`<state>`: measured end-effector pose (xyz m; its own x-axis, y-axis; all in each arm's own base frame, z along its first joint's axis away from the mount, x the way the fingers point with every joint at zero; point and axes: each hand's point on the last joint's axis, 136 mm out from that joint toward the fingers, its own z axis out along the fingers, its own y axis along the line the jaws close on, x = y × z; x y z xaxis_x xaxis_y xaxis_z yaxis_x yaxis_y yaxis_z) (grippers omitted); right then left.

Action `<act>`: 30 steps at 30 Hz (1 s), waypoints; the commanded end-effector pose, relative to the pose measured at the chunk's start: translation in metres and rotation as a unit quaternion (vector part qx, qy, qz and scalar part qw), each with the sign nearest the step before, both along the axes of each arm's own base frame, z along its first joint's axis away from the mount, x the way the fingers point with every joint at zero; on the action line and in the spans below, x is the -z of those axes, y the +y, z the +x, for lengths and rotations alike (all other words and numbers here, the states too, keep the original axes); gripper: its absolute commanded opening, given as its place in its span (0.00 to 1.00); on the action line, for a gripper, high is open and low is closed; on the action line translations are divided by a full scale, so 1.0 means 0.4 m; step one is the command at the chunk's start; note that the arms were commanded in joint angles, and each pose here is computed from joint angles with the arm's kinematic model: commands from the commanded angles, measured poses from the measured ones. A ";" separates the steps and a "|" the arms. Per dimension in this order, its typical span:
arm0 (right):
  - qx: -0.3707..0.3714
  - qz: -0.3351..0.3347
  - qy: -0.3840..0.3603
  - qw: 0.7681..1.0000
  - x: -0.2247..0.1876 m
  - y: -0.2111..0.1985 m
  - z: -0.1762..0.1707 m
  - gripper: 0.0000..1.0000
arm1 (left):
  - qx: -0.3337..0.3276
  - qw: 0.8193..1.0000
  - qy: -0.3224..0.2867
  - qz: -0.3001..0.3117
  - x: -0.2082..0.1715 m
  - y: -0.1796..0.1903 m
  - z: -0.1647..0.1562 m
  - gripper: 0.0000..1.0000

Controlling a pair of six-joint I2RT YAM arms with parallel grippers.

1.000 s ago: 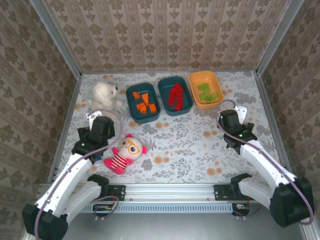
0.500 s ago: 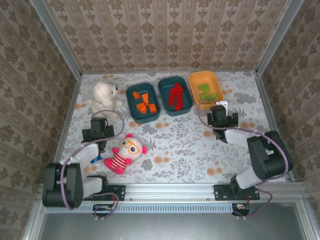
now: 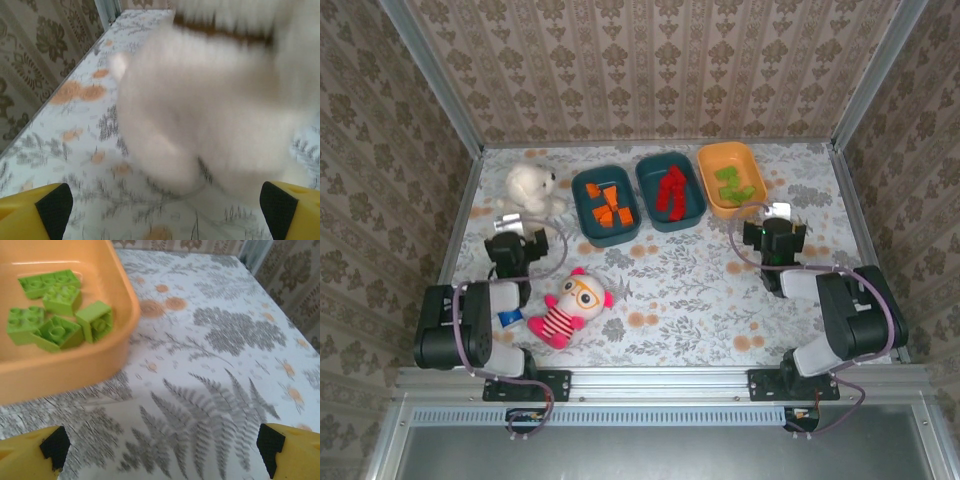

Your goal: Sort the legos into containers by color

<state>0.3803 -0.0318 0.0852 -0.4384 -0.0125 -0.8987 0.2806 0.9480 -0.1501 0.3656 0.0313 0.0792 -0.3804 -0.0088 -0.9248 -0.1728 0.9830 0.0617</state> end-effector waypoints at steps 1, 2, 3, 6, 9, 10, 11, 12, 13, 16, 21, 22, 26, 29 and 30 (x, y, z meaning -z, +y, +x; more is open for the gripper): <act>-0.024 0.034 -0.092 0.995 -0.078 0.015 0.009 1.00 | 0.014 0.993 -0.114 0.008 -0.072 -0.006 -0.002 1.00; -0.027 0.035 -0.091 0.995 -0.076 0.018 0.009 1.00 | 0.013 0.994 -0.110 0.007 -0.074 -0.005 0.001 1.00; -0.034 0.035 -0.088 0.995 -0.074 0.023 0.014 1.00 | 0.008 0.996 -0.091 0.004 -0.065 -0.002 0.007 1.00; -0.041 0.028 -0.103 0.993 -0.054 0.027 0.024 1.00 | 0.026 0.998 -0.059 0.012 -0.056 -0.019 0.047 1.00; -0.032 0.037 -0.080 0.996 -0.042 0.019 0.029 1.00 | 0.037 0.999 -0.032 0.016 -0.045 -0.032 0.069 1.00; -0.031 0.036 -0.077 0.996 -0.043 0.018 0.033 1.00 | 0.038 0.999 -0.027 0.017 -0.044 -0.035 0.071 1.00; -0.029 0.042 -0.070 0.996 -0.039 0.016 0.030 1.00 | 0.037 0.999 -0.024 0.017 -0.042 -0.036 0.072 1.00; -0.029 0.042 -0.073 0.996 -0.040 0.014 0.033 1.00 | 0.037 0.999 -0.026 0.018 -0.043 -0.035 0.073 1.00; -0.029 0.042 -0.071 0.996 -0.039 0.014 0.033 1.00 | 0.037 0.999 -0.026 0.018 -0.044 -0.035 0.073 1.00; -0.029 0.042 -0.071 0.996 -0.040 0.014 0.031 1.00 | 0.037 0.999 -0.025 0.018 -0.043 -0.035 0.072 1.00; -0.030 0.042 -0.073 0.996 -0.041 0.015 0.031 1.00 | 0.047 0.998 -0.021 0.030 -0.044 -0.050 0.078 1.00; -0.030 0.042 -0.073 0.996 -0.041 0.015 0.031 1.00 | 0.051 0.998 -0.019 0.032 -0.043 -0.054 0.078 1.00; -0.030 0.042 -0.074 0.996 -0.042 0.015 0.031 1.00 | 0.054 0.998 -0.019 0.033 -0.043 -0.058 0.079 1.00; -0.030 0.042 -0.073 0.996 -0.041 0.014 0.031 1.00 | 0.054 0.998 -0.019 0.033 -0.043 -0.058 0.078 1.00; -0.029 0.042 -0.072 0.996 -0.040 0.014 0.031 1.00 | 0.054 0.998 -0.019 0.033 -0.043 -0.058 0.079 1.00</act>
<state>0.3853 -0.0268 0.0920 -0.3386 0.0276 -0.9405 0.2386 0.9694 -0.0574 0.3922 0.0111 0.0882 -0.3567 0.0714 -0.9315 -0.0853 0.9904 0.1086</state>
